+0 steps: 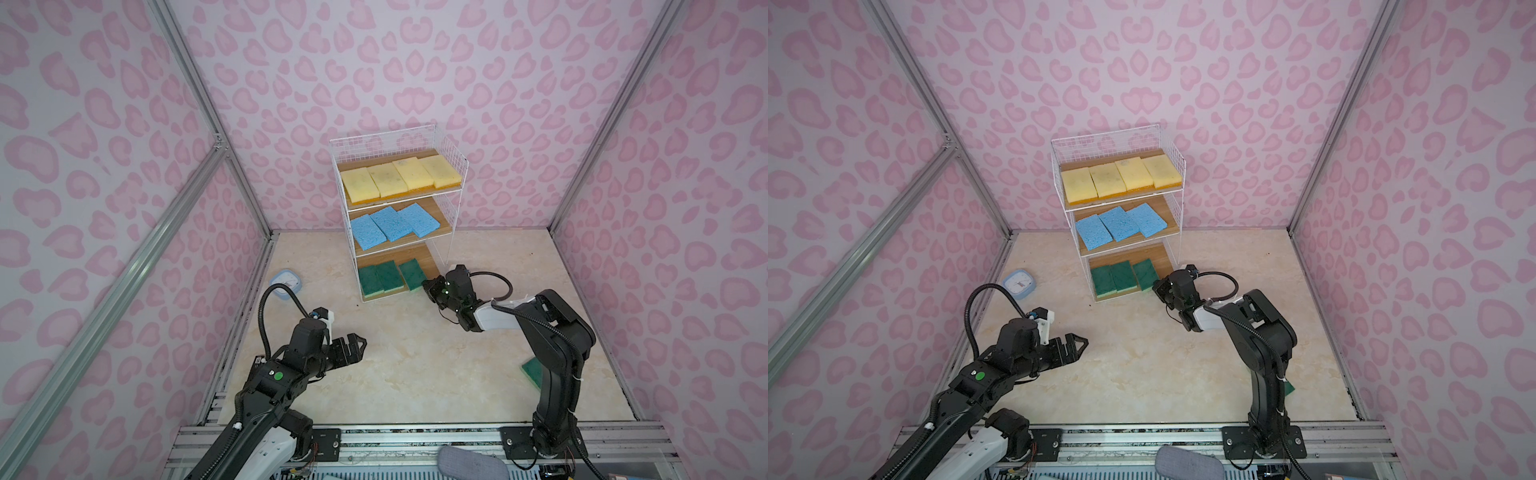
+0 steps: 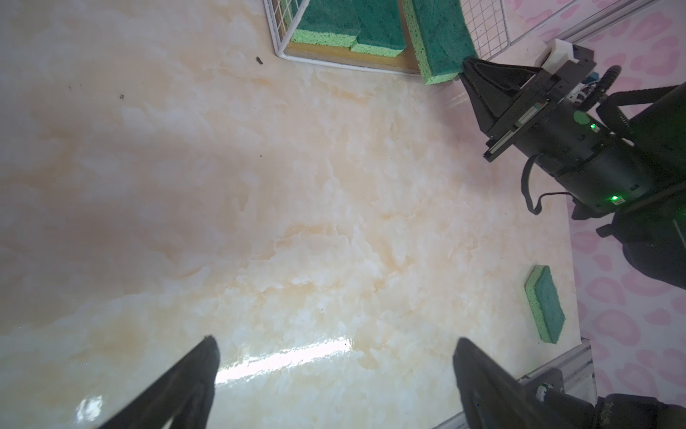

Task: Arrange cleaning sponges on a shelf
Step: Rotate the shelf at the top-center of the table, then place the cleaning sponge at the shelf.

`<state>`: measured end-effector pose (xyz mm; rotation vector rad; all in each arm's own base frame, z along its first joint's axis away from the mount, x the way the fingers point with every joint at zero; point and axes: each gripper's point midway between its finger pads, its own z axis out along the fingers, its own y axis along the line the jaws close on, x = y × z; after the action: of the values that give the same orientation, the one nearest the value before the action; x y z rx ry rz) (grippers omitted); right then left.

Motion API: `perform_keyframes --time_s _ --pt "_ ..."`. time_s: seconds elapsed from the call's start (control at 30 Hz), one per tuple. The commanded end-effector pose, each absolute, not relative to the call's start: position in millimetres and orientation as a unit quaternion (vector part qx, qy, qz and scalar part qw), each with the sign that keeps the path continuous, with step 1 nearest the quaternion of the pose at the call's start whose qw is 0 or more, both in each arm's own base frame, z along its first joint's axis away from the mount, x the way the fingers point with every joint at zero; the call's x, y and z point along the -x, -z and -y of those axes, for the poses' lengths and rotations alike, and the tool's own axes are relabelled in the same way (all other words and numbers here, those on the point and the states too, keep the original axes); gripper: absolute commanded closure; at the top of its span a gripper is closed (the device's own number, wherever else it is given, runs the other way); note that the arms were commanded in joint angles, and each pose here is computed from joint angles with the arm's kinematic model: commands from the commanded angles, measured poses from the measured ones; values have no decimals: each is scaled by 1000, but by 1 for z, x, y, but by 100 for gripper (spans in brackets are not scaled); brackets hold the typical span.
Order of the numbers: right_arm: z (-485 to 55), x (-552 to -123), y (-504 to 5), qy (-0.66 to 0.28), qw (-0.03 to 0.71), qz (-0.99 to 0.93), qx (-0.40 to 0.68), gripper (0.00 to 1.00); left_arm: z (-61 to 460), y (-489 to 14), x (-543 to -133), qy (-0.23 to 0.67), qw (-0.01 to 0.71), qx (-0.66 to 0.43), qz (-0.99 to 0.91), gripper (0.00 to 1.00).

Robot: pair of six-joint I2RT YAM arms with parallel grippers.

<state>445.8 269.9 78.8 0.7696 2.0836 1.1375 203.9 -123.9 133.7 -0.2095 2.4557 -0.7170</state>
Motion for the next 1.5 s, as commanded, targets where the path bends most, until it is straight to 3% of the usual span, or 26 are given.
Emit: perform_keyframes --time_s 0.0,0.37,0.77,1.47 --pt "-267 -455 -90 -440 341 -770 -312 95 126 -140 -208 276 295 74 -912 1" --pt "-272 -475 -95 -420 364 -759 -340 95 127 -141 -207 278 296 72 -911 1" --pt "-276 -482 -64 -385 358 -780 -340 95 127 -141 -207 279 296 72 -911 1" --pt "-308 -470 -58 -420 334 -792 -291 93 127 -139 -207 278 294 71 -912 1"
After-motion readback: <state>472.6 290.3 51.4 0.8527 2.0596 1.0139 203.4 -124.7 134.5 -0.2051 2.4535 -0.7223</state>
